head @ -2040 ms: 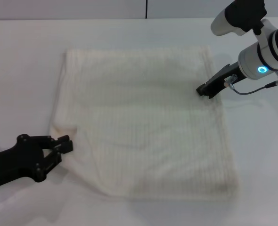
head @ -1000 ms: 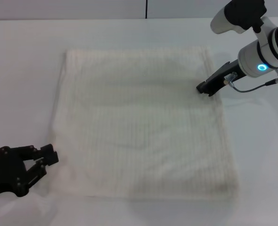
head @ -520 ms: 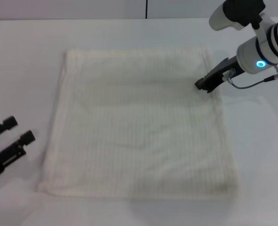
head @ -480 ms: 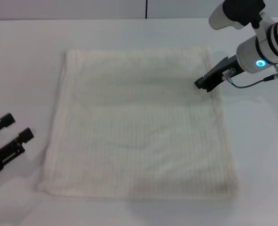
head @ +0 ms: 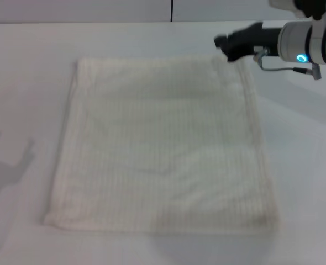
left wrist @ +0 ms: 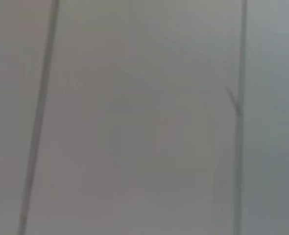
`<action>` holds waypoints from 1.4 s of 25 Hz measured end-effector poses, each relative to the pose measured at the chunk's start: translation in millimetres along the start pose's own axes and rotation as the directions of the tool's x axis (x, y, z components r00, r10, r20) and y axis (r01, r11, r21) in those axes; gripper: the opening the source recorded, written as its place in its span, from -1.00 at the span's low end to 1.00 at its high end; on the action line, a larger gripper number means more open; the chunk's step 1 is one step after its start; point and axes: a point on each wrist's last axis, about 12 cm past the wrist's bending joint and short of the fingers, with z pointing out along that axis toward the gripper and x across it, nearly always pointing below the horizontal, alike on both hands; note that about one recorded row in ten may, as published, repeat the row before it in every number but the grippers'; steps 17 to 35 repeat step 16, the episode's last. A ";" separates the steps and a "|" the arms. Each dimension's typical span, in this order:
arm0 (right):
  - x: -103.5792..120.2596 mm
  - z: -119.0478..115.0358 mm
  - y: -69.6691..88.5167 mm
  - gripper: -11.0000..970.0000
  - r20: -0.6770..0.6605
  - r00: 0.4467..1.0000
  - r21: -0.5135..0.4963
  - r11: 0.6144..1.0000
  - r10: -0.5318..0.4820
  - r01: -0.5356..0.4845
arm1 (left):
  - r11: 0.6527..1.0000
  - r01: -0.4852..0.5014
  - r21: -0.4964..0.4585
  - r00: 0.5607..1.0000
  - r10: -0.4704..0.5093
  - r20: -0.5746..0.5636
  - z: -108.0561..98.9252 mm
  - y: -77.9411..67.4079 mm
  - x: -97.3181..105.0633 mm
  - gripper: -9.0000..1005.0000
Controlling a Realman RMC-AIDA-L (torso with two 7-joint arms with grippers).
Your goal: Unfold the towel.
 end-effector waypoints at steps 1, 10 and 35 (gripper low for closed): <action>2.3 -0.8 -0.4 -0.98 0.047 0.999 0.008 1.000 -0.019 0.018 | 0.990 -0.028 -0.136 0.996 0.038 0.075 0.1 -6.8 5.0 0.63; 25.4 -14.9 -3.7 -0.98 0.433 0.890 0.252 0.967 -0.146 0.036 | 0.962 -0.005 -0.274 0.997 0.027 0.077 4.6 -6.4 13.5 0.63; 41.9 -44.0 -6.8 -0.98 0.613 0.774 0.383 0.917 -0.160 -0.113 | 0.951 0.004 -0.309 0.996 0.025 0.091 2.4 -4.0 12.7 0.63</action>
